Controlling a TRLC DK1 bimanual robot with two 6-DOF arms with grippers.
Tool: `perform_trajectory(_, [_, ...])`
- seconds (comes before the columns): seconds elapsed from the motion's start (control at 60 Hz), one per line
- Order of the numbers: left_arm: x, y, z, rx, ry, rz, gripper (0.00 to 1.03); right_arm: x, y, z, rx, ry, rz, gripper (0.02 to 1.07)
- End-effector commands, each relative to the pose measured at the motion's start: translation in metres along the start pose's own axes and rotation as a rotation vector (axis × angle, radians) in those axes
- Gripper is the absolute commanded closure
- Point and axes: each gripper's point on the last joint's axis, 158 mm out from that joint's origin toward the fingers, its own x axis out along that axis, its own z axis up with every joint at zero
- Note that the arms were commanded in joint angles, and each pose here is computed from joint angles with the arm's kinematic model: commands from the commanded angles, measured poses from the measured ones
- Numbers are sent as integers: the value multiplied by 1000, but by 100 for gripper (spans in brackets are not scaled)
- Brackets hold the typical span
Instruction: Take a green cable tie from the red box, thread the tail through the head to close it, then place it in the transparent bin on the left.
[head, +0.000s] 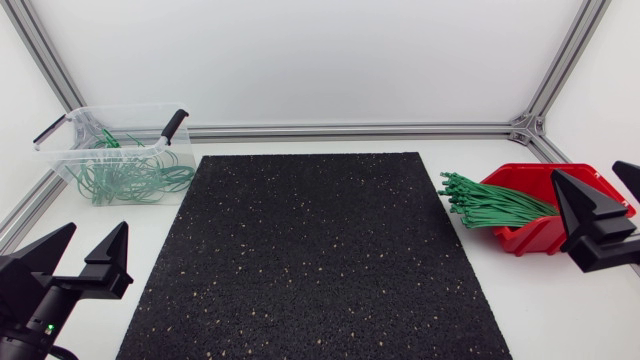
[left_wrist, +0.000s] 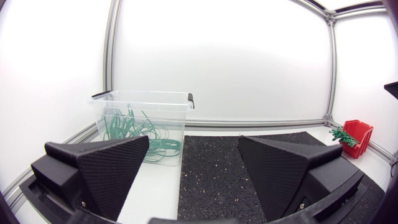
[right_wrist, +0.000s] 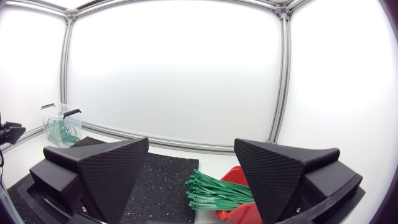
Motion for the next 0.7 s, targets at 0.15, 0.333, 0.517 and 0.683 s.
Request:
perform_trajectory(0.15, [1,3,-23,-18,51,13,3,22,-6,17,-27,161,-1,7])
perform_trajectory(0.333, [1,3,-23,-18,51,13,3,41,-4,4,-95,358,45,7])
perform_trajectory(0.517, [1,5,-23,-18,51,18,3,61,-7,-24,-100,568,153,7])
perform_trajectory(0.683, [1,5,-22,-18,51,21,3,76,-11,-56,-158,756,263,7])
